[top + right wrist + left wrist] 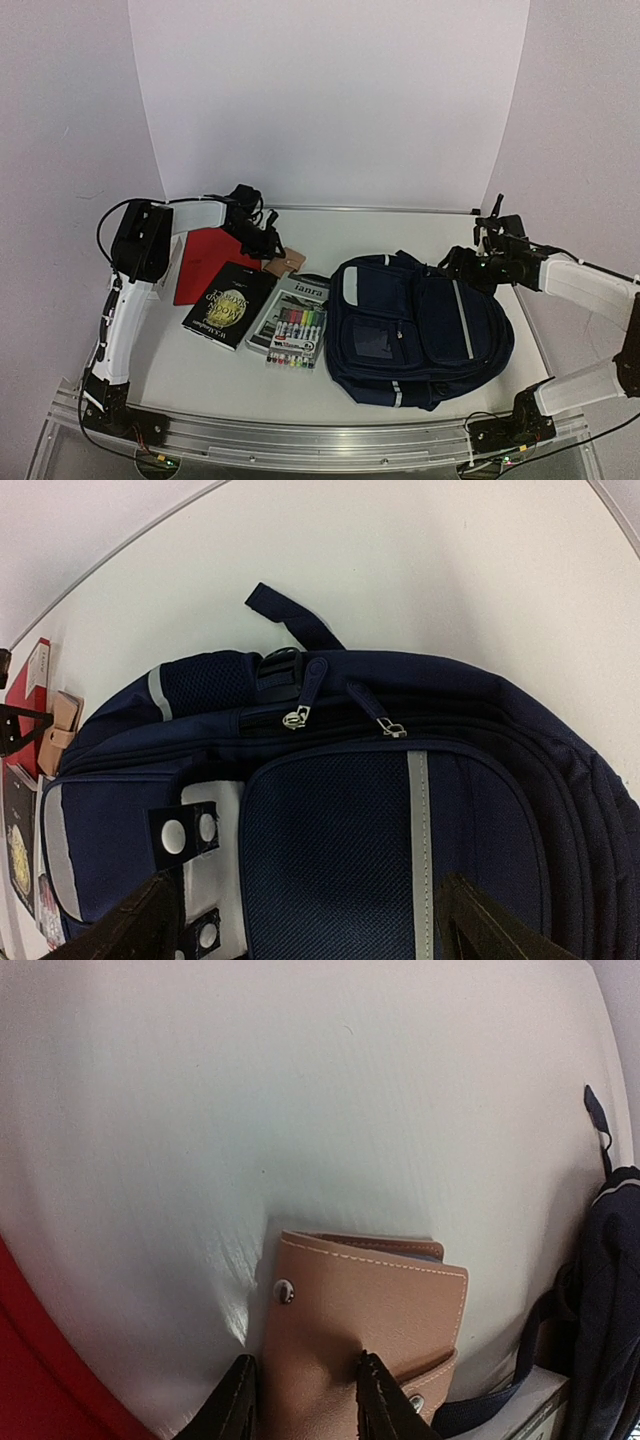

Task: Pack the student bag
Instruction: Pick up the personal item from the center of the board.

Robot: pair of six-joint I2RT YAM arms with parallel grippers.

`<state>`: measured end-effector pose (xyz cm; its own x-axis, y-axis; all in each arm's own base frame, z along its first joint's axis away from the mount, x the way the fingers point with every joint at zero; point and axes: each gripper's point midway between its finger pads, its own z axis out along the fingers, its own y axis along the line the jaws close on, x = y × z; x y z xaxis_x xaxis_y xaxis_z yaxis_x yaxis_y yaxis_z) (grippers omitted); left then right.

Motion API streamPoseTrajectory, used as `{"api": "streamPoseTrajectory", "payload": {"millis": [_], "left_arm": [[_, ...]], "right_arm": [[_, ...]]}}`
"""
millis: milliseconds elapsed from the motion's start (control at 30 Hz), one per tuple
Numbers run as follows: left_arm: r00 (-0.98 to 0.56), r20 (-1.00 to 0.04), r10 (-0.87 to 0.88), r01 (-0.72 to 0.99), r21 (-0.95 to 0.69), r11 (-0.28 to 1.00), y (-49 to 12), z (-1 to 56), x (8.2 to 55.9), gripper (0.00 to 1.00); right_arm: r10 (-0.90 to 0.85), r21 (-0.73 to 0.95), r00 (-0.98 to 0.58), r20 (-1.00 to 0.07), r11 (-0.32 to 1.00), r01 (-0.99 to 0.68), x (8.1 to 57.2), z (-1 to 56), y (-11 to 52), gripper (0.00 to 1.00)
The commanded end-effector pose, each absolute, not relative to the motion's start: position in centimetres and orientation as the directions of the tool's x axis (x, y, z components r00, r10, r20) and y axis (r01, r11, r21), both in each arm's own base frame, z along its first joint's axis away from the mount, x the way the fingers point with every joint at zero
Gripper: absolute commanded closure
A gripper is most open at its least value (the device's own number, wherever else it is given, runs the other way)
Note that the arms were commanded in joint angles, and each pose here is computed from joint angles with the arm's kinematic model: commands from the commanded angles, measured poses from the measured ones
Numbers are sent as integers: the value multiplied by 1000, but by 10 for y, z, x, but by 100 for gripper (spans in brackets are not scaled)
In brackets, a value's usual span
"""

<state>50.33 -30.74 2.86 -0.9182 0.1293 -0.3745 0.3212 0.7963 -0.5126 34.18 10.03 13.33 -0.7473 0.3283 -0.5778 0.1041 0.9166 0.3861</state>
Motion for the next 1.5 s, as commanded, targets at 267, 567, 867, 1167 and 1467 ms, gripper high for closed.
{"api": "streamPoseTrajectory", "payload": {"millis": [267, 567, 867, 1167, 1467], "left_arm": [[-914, -392, 102, 330, -574, 750, -309, 43, 502, 99], [-821, -570, 32, 452, -613, 648, -315, 148, 505, 100], [-669, -743, -25, 590, -552, 589, -305, 247, 479, 100], [-683, -697, 217, 713, -571, 407, -340, 245, 362, 100], [-683, -670, 291, 728, -653, 208, -376, 253, 270, 100]], "right_arm": [[349, 423, -715, -605, 902, 83, 342, 158, 102, 13], [331, 474, -678, -656, 880, -28, 338, 203, 114, 14], [248, 539, -651, -717, 790, -293, 320, 266, 150, 8], [94, 560, -670, -737, 639, -527, 295, 298, 219, 2], [-73, 587, -713, -697, 513, -626, 279, 270, 293, 2]]}}
